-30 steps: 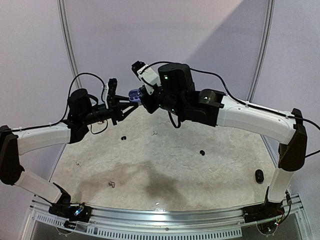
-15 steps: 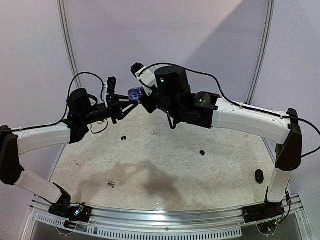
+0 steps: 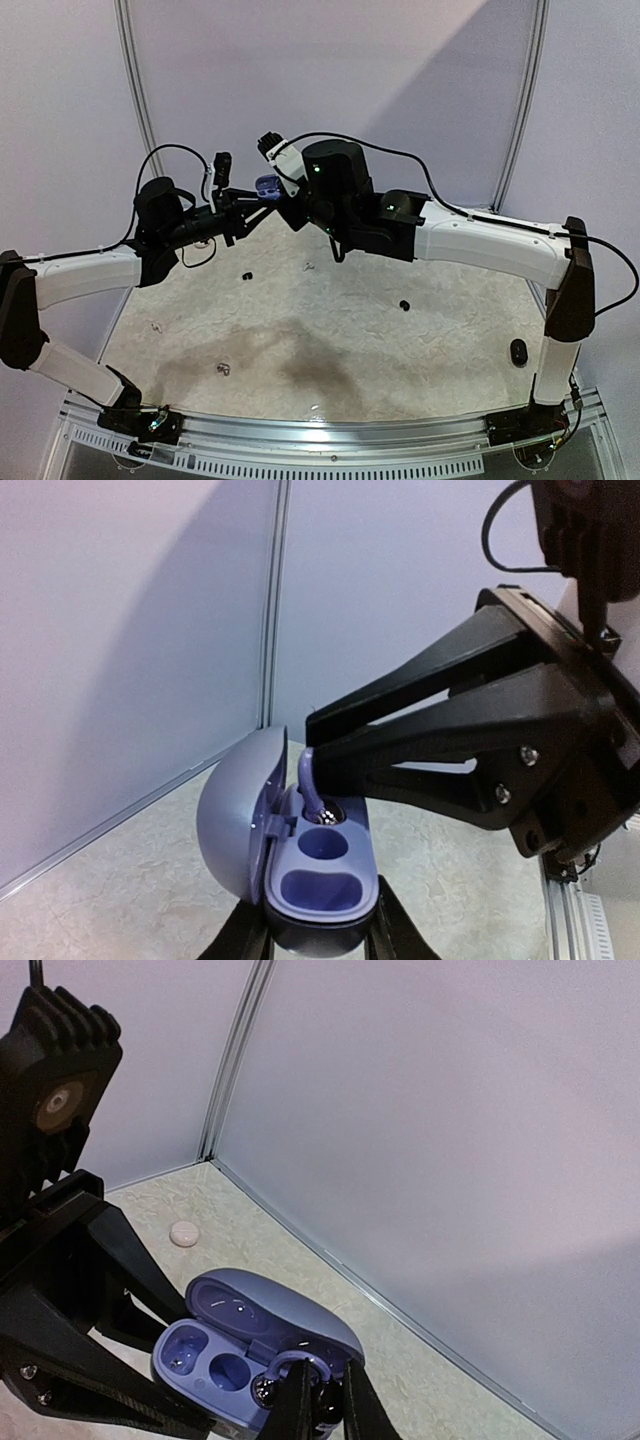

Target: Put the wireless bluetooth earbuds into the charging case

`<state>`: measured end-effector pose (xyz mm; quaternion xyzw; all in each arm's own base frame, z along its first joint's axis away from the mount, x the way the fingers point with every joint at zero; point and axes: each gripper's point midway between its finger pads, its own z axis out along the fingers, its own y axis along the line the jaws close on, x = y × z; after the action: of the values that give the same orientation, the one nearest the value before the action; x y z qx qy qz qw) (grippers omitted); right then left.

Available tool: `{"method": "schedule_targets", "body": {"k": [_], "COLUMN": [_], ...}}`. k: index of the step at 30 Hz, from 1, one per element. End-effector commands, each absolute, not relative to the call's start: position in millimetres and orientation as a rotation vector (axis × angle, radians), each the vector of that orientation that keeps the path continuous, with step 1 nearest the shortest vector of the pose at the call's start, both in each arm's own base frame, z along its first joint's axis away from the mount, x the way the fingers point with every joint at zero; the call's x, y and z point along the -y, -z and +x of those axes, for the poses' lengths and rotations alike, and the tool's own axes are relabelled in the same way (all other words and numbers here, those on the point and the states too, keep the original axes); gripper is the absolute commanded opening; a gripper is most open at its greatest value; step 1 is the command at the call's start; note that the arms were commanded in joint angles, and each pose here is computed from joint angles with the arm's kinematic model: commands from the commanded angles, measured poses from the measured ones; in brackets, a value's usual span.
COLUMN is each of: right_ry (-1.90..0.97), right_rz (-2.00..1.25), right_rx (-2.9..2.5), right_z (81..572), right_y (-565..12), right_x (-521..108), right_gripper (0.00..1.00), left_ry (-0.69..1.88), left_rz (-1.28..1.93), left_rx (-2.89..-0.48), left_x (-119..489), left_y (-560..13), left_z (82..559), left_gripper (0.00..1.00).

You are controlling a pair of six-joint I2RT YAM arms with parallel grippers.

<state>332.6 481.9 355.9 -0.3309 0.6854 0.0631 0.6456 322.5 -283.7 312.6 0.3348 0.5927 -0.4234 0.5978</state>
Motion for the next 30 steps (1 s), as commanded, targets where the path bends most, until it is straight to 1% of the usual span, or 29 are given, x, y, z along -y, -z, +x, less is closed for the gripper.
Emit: {"method": "schedule_targets", "body": {"k": [1,9,22,25,30], "right_ry": [-0.14,-0.146,-0.158,-0.173,-0.189], "right_rz": [-0.776,-0.803,-0.788,-0.787,-0.781], "right_rx": [-1.582,-1.616,-1.665,-1.675,-1.679], "right_z": [331,329,332,330,329], "right_y": [-343,-328,-328,-328,-335], "right_x": [-488,-489,-478,-474,-469], "right_gripper": [0.05,0.15,0.25,0.26,0.33], "left_ry": [0.978,0.969,0.977,0.978,0.975], "left_rz": [0.732,0.73,0.753,0.749,0.751], "left_rx": [-1.344,-1.327,-1.315,-1.318,-1.319], "left_x": [285,284,286,286,286], "left_y": [-325,-327,-329,-330,-329], "left_z": [325,325,322,322,323], "left_gripper": [0.0,0.0,0.0,0.0,0.0]}}
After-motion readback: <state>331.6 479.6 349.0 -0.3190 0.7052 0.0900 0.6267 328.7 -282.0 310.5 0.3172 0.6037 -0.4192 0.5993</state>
